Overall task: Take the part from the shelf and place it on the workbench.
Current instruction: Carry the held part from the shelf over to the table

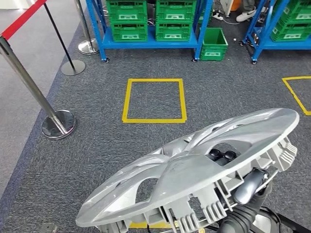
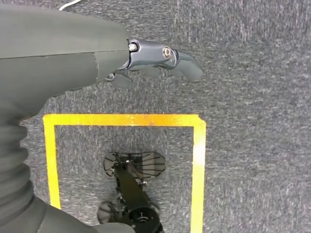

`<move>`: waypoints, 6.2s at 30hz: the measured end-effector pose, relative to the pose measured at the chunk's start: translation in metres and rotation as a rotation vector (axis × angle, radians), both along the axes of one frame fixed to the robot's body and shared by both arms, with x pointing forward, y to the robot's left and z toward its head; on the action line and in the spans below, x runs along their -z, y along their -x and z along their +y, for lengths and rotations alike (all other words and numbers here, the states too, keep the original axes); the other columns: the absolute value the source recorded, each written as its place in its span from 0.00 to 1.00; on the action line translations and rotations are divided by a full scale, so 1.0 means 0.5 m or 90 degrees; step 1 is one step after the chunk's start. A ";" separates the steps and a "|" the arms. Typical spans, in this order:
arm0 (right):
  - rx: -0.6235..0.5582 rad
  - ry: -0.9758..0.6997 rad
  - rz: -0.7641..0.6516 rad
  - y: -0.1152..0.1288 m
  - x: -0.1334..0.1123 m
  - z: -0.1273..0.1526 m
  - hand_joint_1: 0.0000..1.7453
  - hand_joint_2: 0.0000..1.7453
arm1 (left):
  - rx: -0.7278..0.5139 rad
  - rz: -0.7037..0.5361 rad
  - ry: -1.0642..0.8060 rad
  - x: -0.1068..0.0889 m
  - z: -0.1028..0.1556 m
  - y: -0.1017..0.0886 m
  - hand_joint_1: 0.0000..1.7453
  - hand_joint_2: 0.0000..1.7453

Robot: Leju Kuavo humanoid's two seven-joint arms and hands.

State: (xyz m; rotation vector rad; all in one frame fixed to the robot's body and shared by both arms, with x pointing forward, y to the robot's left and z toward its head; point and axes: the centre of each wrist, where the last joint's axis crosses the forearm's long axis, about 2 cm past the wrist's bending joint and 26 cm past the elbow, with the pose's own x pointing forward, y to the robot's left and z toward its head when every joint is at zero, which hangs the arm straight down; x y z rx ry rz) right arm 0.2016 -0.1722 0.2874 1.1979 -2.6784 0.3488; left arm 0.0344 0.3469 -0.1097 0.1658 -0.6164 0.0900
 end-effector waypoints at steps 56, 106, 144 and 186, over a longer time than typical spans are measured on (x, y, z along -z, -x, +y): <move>0.189 0.070 -0.057 0.039 0.022 -0.248 1.00 1.00 | 0.009 -0.013 0.035 0.003 -0.085 -0.019 0.00 1.00; 0.507 0.053 -0.083 0.058 -0.016 -0.380 1.00 1.00 | 0.015 -0.061 0.032 0.002 -0.069 -0.023 0.00 1.00; 0.671 0.099 -0.098 -0.005 -0.042 -0.353 1.00 1.00 | 0.040 -0.060 0.040 0.001 -0.066 -0.031 0.00 1.00; 0.750 0.123 -0.113 0.002 -0.036 -0.368 1.00 1.00 | -0.004 -0.033 0.036 0.001 -0.050 -0.023 0.00 1.00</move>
